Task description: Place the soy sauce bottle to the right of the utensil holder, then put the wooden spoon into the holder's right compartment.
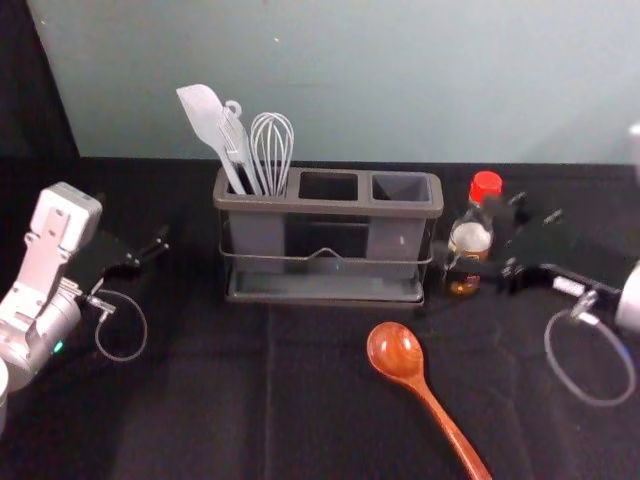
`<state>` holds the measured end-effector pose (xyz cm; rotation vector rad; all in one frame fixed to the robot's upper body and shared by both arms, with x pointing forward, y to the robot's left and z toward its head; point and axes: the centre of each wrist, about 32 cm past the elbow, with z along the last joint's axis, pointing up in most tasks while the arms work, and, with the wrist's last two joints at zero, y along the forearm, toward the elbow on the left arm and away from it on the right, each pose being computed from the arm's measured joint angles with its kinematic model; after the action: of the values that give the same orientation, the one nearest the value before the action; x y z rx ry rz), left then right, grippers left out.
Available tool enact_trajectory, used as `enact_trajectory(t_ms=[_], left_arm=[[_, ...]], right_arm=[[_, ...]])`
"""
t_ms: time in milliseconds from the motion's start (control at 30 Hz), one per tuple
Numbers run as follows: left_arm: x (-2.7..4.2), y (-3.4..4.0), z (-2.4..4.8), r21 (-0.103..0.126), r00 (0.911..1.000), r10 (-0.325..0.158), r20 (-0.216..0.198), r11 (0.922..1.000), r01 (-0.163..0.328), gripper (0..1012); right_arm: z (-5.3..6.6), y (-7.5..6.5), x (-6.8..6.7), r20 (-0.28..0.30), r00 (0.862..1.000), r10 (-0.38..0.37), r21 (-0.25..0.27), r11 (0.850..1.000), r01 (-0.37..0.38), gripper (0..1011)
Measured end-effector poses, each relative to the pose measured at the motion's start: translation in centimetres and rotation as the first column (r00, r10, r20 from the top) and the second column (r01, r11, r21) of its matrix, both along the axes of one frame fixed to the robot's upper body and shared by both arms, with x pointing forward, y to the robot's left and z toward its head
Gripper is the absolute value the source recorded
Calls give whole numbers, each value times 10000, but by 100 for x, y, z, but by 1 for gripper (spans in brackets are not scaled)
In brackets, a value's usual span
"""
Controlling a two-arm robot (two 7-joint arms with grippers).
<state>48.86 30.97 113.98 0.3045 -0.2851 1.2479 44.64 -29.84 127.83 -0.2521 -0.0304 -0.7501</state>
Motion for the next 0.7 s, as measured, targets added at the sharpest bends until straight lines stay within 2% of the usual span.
enact_trajectory(t_ms=[100, 167, 200, 300, 333, 367, 400, 433, 467, 567, 700], left_arm=[[0, 0, 0, 0, 10000, 0, 0, 10000, 0, 1005], [0, 0, 0, -1, 10000, 1, 0, 10000, -1, 1005], [0, 0, 0, -1, 10000, 1, 1, 10000, -1, 1005], [0, 0, 0, 0, 10000, 0, 0, 10000, 0, 1005], [0, 0, 0, 0, 10000, 1, 1, 10000, -1, 1005], [0, 0, 0, -1, 10000, 0, 0, 10000, 0, 1005], [0, 0, 0, 0, 10000, 1, 0, 10000, -1, 1005], [0, 0, 0, -1, 10000, 0, 1, 10000, 0, 1005], [0, 0, 0, -1, 10000, 0, 0, 10000, 0, 1005], [0, 0, 0, 0, 10000, 0, 0, 10000, 0, 1005], [0, 0, 0, -1, 10000, 0, 1, 10000, 0, 1005]], right_arm=[[10, 106, -23, -738, 9973, 54, -361, 9993, -80, 1004], [13, 205, -27, -1468, 9891, 69, -668, 9976, -169, 1004], [7, 265, -18, -1963, 9805, 46, -842, 9962, -216, 1004], [-20, 350, 12, -2646, 9643, -145, -1089, 9939, -149, 1004], [-46, 403, 40, -3119, 9495, -348, -1192, 9929, -28, 1004], [-61, 430, 52, -3351, 9412, -433, -1227, 9924, 19, 1004], [-89, 478, 82, -3765, 9242, -636, -1308, 9913, 150, 1004], [-89, 478, 82, -3765, 9242, -636, -1308, 9913, 150, 1004], [-110, 532, 105, -4076, 9095, -815, -1422, 9895, 250, 1004], [-143, 649, 142, -4438, 8885, -1168, -1732, 9840, 428, 1004], [-192, 771, 183, -4674, 8701, -1566, -2135, 9751, 608, 1004]])
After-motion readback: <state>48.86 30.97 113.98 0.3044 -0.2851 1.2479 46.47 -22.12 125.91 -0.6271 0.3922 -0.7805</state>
